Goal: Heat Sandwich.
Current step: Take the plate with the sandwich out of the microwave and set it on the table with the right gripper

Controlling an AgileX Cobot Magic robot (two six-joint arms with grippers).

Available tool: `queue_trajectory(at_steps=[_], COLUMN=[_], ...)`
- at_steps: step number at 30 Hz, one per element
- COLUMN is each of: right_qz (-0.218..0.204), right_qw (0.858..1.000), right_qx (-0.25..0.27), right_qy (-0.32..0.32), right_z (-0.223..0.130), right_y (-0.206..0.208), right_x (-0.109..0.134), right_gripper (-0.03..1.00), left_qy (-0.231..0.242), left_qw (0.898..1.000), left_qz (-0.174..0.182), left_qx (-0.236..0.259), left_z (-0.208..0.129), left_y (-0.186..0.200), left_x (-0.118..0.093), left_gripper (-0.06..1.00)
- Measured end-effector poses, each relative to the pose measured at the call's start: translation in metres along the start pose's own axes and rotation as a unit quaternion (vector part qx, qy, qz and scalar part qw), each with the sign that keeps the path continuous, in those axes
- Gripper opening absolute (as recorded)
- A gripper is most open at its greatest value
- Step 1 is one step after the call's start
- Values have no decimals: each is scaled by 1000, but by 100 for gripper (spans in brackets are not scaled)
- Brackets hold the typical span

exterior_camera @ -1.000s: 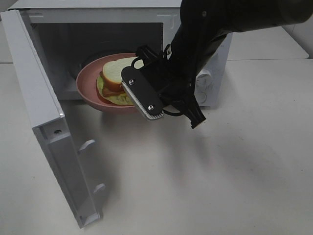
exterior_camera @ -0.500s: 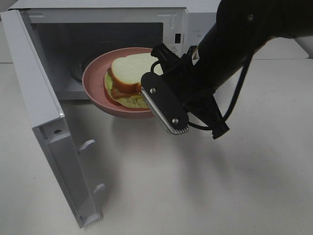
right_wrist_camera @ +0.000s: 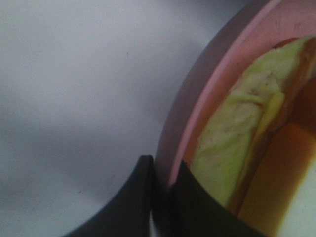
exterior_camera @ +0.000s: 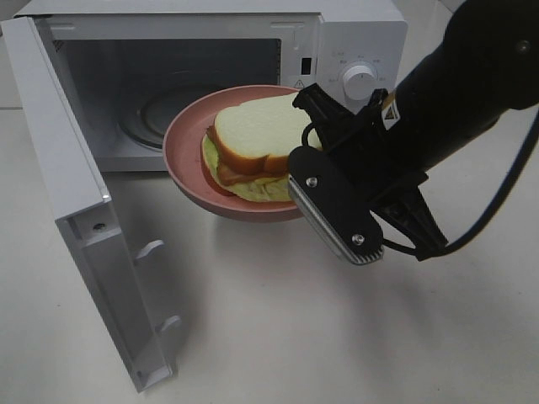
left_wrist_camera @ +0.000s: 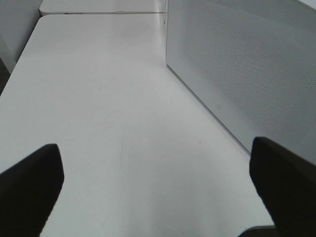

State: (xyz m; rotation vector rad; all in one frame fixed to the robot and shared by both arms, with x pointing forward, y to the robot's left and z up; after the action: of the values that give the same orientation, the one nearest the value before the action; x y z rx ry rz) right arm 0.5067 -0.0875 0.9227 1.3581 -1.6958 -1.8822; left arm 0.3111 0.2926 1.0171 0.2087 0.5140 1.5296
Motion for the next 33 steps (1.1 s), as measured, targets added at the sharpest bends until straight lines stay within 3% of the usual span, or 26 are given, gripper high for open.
queue_trajectory(at_steps=[21, 33], right_qz=[-11, 20], right_qw=[999, 996], right_qx=[3, 27], right_qy=[-40, -81], right_z=[15, 14], right_y=[41, 56], right_x=[65, 109], right_gripper=[7, 7], left_qy=[0, 0], left_qw=[1000, 1000], left_qz=[0, 0], left_qx=[0, 0], left_z=[0, 0], left_y=[0, 0], left_x=[0, 0], left_gripper=[97, 97])
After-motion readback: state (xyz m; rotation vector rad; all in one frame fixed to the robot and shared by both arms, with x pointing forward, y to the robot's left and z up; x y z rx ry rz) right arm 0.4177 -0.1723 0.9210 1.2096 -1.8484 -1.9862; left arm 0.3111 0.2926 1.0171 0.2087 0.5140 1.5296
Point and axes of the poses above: a point on each arm's last joint axis where the gripper is mounted, y pointing back along that axis away from the gripper, x along the wrist's bending axis when the last joint is at zero, z = x × y, the point moved 9 cm from there along -y, pointing out along that axis toward the gripper, and after that the axes turned 11 degrees about y, right-handed, at the moved point
